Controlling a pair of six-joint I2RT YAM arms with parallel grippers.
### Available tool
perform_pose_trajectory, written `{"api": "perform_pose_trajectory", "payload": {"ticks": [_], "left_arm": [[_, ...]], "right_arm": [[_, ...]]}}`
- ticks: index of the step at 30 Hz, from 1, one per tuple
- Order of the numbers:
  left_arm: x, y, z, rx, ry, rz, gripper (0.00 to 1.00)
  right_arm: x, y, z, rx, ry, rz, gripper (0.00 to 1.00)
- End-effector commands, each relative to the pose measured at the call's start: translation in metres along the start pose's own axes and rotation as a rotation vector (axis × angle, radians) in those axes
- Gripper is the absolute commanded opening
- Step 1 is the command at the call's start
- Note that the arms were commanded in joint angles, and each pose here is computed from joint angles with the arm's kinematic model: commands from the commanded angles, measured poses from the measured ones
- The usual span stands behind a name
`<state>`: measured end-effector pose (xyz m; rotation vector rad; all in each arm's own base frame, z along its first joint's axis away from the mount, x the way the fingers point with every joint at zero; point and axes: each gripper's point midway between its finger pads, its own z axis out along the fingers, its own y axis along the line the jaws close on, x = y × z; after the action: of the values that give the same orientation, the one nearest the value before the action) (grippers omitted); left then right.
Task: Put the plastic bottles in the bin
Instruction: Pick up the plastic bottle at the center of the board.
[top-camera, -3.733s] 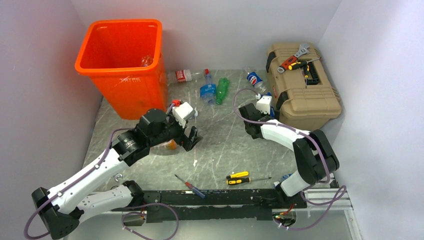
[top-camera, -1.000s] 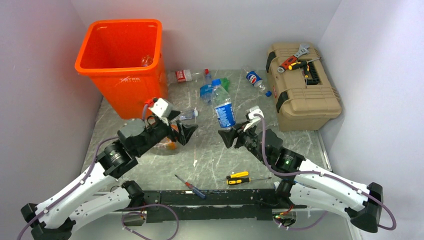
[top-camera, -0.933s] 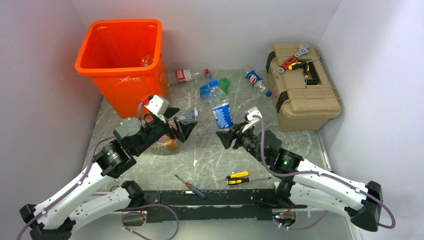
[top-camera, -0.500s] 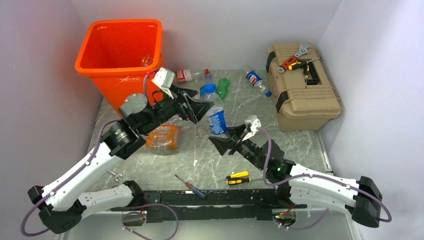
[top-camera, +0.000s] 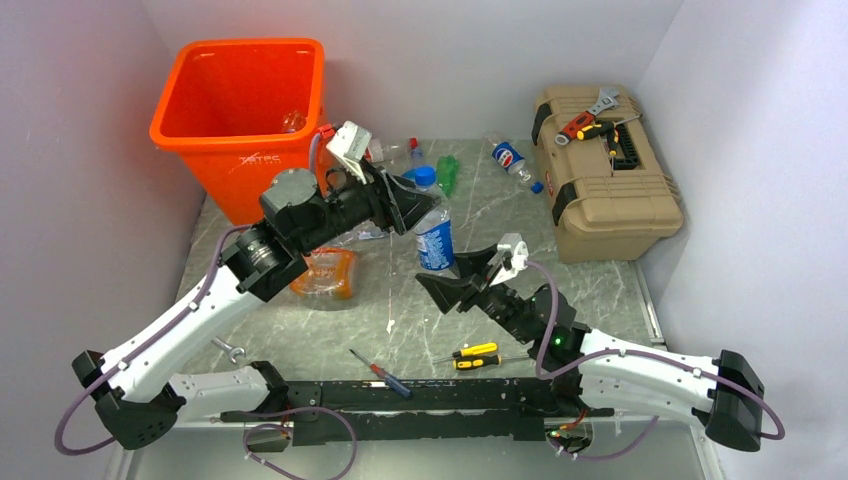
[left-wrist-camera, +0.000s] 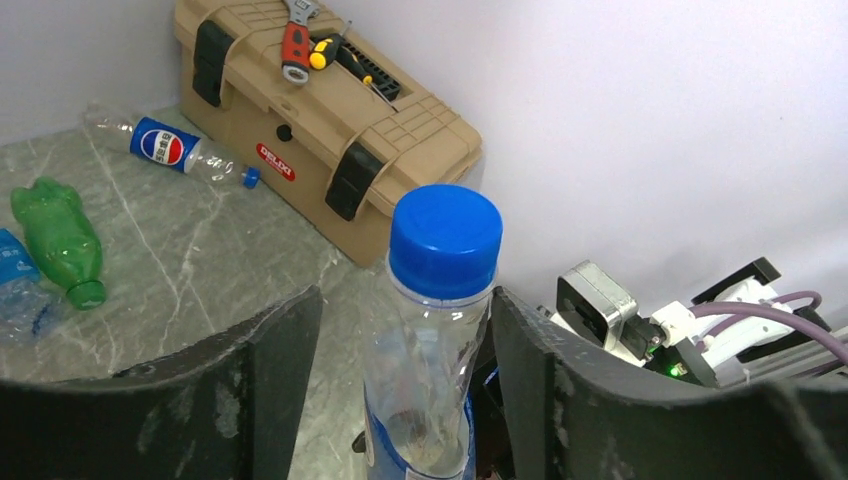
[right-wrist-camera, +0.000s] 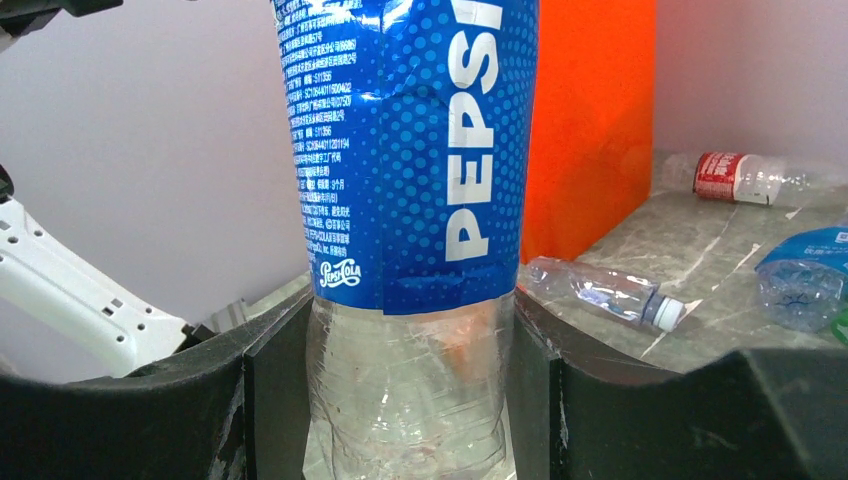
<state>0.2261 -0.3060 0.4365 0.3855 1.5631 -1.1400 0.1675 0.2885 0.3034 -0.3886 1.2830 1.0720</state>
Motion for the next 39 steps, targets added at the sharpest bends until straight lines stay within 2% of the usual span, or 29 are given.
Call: {"api": "perform_pose_trajectory", "payload": {"ticks": [1,4,7,15,16,17,18,22,24,28,33,39], "left_arm": [[-0.020,-0.021,-0.001,0.075,-0.030,0.003,0.65],[-0.016,-0.022,0.001,0.085,-0.012,0.001,0.63],[-0.010,-0.025,0.003,0.108,0.011,0.000,0.54],[-0.008,-0.026,0.001,0.121,0.023,0.023,0.12],[-0.008,-0.026,0.001,0.120,0.023,0.028,0.06],[-0.008,-0.026,0.000,0.118,0.025,0.032,0.01],[-0.008,-0.026,0.000,0.117,0.024,0.036,0.00],[-0.011,-0.024,-0.004,0.107,0.012,0.071,0.00],[-0.016,-0.022,-0.007,0.089,0.008,0.113,0.00],[-0.047,-0.020,-0.025,0.024,-0.028,0.273,0.00],[-0.101,-0.008,-0.058,-0.137,-0.094,0.551,0.00],[-0.175,0.017,-0.095,-0.431,-0.265,0.807,0.00]], "right_arm": [[-0.015,0.010,-0.002,-0.040,-0.057,0.006,0.00],[-0.013,0.011,-0.001,-0.042,-0.051,0.008,0.00],[-0.012,0.011,-0.001,-0.043,-0.044,0.008,0.00],[-0.005,0.010,0.000,-0.029,-0.006,0.013,0.00],[-0.004,0.010,0.000,-0.025,0.006,0.015,0.03],[-0.003,0.010,0.001,-0.019,0.019,0.016,0.09],[0.000,0.009,0.002,-0.008,0.043,0.019,0.21],[0.000,0.001,0.009,0.090,0.135,0.052,0.82],[-0.003,-0.007,0.011,0.167,0.186,0.058,0.98],[-0.011,-0.018,0.006,0.290,0.279,0.067,1.00],[-0.031,-0.024,-0.011,0.302,0.278,-0.020,1.00],[-0.020,-0.049,-0.043,0.384,0.288,-0.075,1.00]]}}
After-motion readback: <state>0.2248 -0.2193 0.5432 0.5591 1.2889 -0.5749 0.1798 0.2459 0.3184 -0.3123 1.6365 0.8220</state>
